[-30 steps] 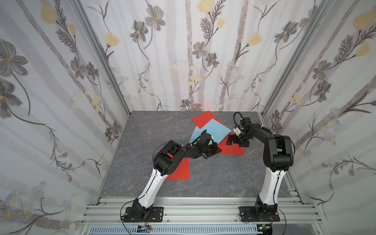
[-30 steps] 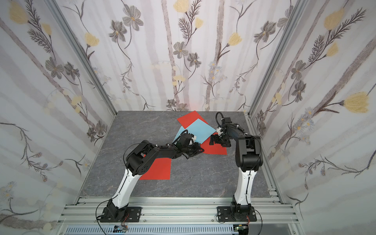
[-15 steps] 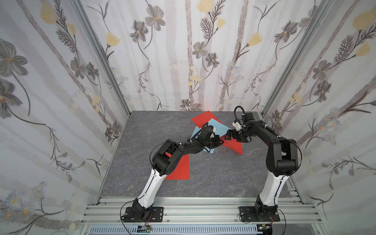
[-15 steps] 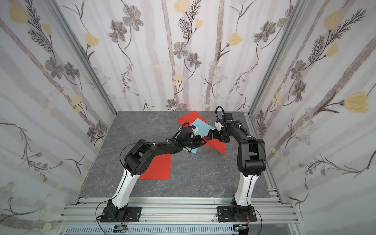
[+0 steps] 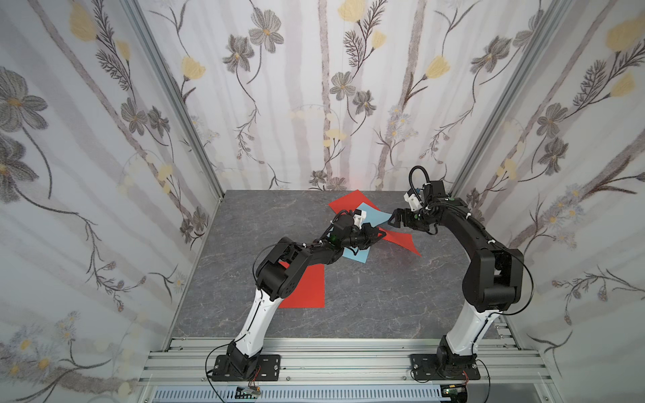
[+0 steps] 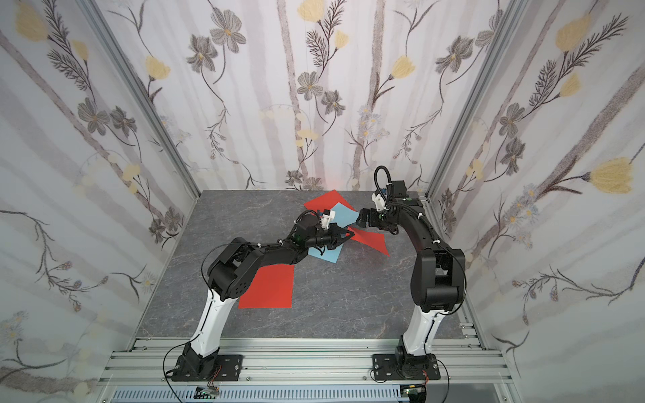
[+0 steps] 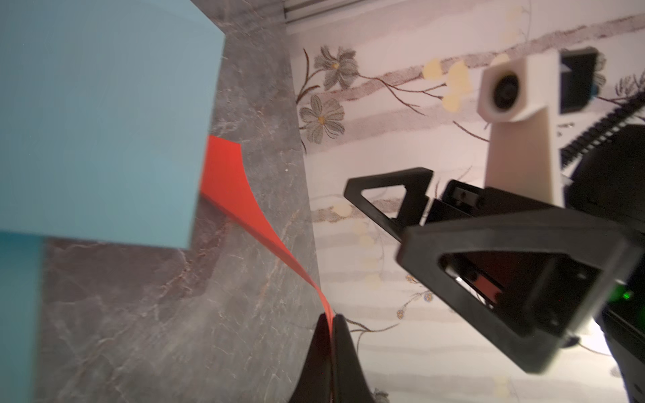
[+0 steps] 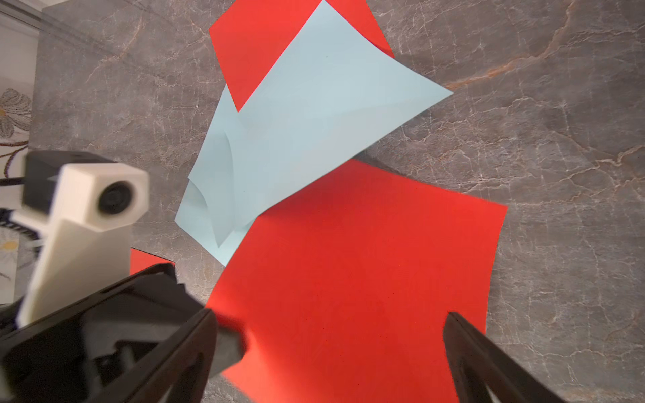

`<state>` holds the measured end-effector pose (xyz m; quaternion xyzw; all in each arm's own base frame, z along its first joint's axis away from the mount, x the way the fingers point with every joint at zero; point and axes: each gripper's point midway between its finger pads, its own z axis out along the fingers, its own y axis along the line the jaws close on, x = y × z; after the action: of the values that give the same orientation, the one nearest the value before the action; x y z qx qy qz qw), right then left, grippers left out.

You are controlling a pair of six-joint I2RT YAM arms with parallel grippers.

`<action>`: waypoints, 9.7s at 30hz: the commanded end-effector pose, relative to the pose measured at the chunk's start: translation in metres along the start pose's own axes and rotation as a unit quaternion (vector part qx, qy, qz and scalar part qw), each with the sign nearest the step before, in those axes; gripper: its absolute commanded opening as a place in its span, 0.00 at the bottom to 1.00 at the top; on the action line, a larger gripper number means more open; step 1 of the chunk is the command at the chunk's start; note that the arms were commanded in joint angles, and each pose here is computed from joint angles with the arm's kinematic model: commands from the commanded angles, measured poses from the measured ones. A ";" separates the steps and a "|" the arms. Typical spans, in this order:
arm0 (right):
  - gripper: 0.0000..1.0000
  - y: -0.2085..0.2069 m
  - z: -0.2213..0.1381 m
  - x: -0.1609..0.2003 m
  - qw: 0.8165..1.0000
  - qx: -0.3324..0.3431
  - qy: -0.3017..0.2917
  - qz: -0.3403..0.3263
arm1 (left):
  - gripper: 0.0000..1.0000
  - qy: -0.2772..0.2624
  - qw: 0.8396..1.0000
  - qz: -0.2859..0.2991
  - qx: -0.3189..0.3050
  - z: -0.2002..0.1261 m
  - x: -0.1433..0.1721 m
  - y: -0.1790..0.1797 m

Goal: Sort the scattered colored papers by color
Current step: Pick up the colored paper from the center of the board, then place the colored paper, then pick up the colored paper from the center of the board.

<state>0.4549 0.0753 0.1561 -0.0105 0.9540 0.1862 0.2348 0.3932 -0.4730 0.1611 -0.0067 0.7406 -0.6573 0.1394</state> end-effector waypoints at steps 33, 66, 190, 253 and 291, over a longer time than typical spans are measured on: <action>1.00 0.070 0.010 0.057 0.993 -0.108 0.046 -0.001 | 0.00 0.039 0.902 -0.029 -0.430 -0.286 0.123 0.033; 1.00 0.212 0.049 0.112 0.966 -0.198 0.140 -0.085 | 0.00 -0.345 0.836 -0.056 -0.424 -0.401 0.103 0.067; 1.00 0.104 0.162 -0.131 0.988 -0.142 -0.058 0.035 | 0.81 -0.213 0.923 -0.034 -0.318 -0.134 -0.280 0.153; 1.00 0.062 0.224 -0.066 0.995 -0.072 0.028 0.069 | 0.00 -0.152 0.951 -0.090 -0.253 -0.042 -0.217 0.194; 1.00 0.083 0.175 -0.086 0.994 -0.102 0.009 0.035 | 0.00 -0.134 0.977 -0.013 -0.166 -0.044 -0.235 0.100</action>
<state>0.6009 0.2094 0.0661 0.0036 0.9363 0.2787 0.2137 0.6143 -0.3610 0.0899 -0.1191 0.8609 -0.4449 0.2162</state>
